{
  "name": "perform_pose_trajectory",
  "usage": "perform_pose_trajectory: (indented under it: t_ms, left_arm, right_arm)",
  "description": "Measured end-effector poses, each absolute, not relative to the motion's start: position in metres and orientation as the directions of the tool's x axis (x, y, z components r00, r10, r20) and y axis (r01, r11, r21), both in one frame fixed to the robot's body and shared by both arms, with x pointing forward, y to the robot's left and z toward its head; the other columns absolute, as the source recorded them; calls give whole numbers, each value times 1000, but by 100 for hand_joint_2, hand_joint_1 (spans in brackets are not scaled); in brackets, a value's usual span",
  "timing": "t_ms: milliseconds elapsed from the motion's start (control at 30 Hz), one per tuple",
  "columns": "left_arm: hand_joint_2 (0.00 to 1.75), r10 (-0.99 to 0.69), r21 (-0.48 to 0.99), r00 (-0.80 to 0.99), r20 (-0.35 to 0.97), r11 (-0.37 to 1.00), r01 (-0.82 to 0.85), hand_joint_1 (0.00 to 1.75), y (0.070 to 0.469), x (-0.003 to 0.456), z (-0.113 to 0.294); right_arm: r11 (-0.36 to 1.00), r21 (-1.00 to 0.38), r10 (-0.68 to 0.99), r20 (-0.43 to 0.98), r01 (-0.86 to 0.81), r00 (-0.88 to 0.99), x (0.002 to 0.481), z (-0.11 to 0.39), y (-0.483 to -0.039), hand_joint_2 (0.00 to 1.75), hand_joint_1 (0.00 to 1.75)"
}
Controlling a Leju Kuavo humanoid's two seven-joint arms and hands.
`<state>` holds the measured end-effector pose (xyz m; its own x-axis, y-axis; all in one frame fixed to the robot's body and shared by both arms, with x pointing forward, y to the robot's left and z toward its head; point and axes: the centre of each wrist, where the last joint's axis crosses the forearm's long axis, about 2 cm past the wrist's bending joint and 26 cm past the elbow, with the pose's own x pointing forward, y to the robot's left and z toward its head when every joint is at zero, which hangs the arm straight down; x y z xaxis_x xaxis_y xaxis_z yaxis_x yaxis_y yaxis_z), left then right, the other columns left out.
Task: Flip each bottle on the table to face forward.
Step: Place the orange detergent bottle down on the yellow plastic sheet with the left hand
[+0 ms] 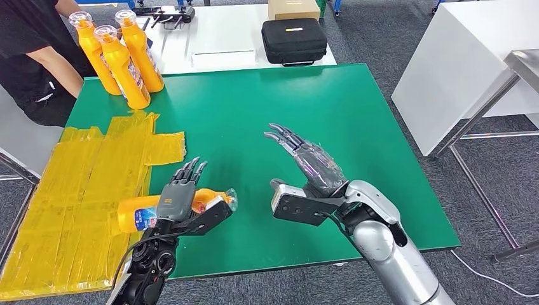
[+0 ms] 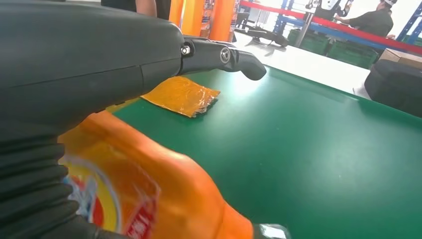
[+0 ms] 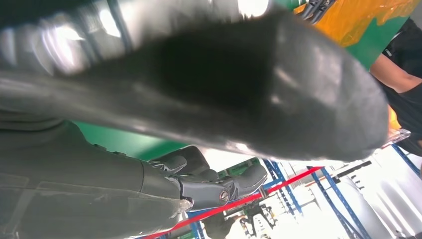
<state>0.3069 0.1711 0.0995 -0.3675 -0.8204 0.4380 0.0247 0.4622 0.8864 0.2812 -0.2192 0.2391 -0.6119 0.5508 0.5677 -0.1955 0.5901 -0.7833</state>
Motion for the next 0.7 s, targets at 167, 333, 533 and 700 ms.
perform_pose_trajectory:
  t_ms: [167, 333, 533, 700]
  left_arm:
    - [0, -776, 844, -363, 515, 534, 57, 0, 178, 307, 98]
    - [0, -742, 807, -355, 569, 587, 67, 0, 185, 308, 98]
    - [0, -741, 802, -349, 574, 594, 59, 0, 187, 308, 99]
    - [0, -731, 792, -346, 589, 607, 65, 0, 188, 308, 99]
  right_arm:
    - [580, -789, 554, 563, -200, -613, 280, 237, -219, 0, 0]
    - [577, -792, 557, 561, -201, -612, 280, 236, -219, 0, 0]
    - [576, -792, 558, 562, -203, -611, 280, 235, -219, 0, 0]
    - [575, -792, 558, 563, -205, -610, 281, 235, -219, 0, 0]
